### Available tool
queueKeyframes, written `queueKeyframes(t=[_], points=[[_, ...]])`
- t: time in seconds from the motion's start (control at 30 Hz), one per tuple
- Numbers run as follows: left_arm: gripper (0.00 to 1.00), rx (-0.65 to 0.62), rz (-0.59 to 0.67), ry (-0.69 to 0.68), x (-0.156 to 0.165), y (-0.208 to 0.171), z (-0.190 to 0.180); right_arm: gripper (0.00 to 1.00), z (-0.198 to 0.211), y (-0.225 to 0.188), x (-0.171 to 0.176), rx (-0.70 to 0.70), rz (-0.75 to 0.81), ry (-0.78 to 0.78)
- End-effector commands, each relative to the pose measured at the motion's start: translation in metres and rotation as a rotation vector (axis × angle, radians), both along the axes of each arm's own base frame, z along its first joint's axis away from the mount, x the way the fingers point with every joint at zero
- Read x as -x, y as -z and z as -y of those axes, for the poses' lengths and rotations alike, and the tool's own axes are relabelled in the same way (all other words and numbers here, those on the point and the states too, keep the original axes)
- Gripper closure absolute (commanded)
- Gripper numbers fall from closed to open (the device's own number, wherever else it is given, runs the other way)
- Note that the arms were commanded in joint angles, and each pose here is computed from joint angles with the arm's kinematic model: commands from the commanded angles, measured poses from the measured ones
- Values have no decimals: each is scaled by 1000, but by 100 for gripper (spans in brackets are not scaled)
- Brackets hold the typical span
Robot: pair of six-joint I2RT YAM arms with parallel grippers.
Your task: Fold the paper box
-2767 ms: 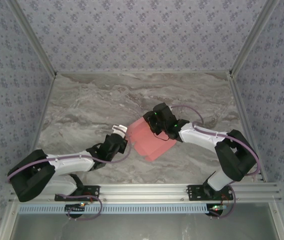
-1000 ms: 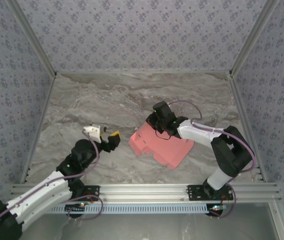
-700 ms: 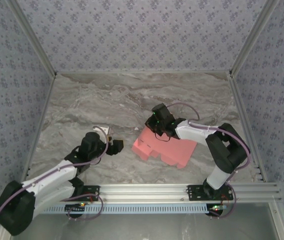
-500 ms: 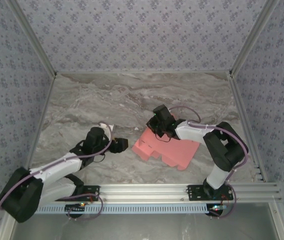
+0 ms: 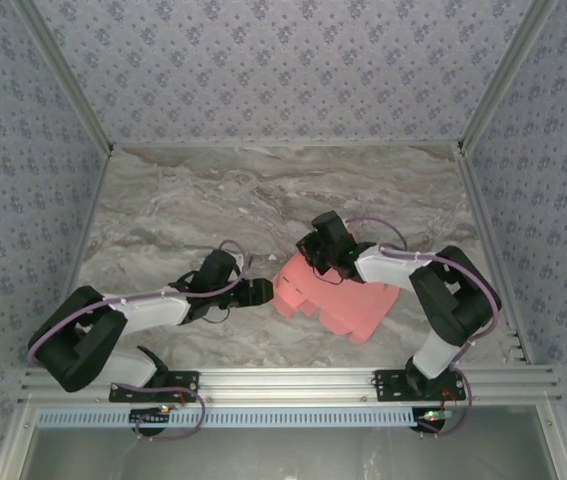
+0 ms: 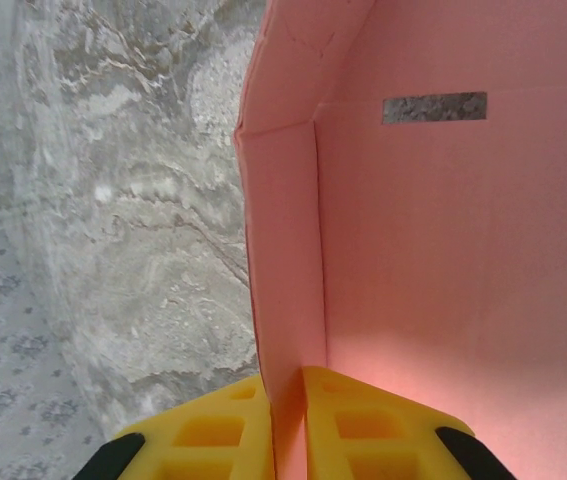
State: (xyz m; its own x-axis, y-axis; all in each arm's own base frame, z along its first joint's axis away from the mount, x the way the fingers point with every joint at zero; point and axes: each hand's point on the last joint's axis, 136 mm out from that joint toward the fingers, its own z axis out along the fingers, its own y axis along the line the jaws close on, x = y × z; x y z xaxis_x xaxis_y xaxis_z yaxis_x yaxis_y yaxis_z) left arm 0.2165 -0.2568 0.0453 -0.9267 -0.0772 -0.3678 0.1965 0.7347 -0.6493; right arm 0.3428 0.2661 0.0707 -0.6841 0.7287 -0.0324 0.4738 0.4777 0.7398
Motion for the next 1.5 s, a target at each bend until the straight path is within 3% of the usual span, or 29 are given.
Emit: queueKeyframes(t=[0.0,0.13,0.2,0.23,0.3,0.43,0.6,0.77,1.07,1.23,1.47], points=[[33,-7,21,-34,-10,-8,7,84,1,-23,-9,-79,36,67],[45,-68,25,-63,-21,0,4,84,0,-33,-13,-119,40,97],[66,-84,42,-54,-26,-3,5,84,1,-33,-12,-120,38,97],[84,-90,53,-48,-28,-6,6,83,2,-33,-11,-119,41,96],[100,-112,78,-42,-33,-12,4,78,3,-33,-9,-103,55,77],[100,-177,117,-22,-38,-20,-6,57,12,-32,-4,-31,137,-24],[100,-230,143,-4,-42,-30,-17,33,10,-53,8,190,432,-409],[100,-259,167,6,-47,-44,-28,28,2,-57,50,445,739,-820],[100,-278,97,31,-43,-54,-34,27,-26,-41,133,750,1061,-1501],[100,-234,105,25,-45,-63,-29,26,-46,-28,126,973,1169,-1488],[100,-181,149,9,-46,-81,-26,21,-80,-16,104,974,1079,-1278]])
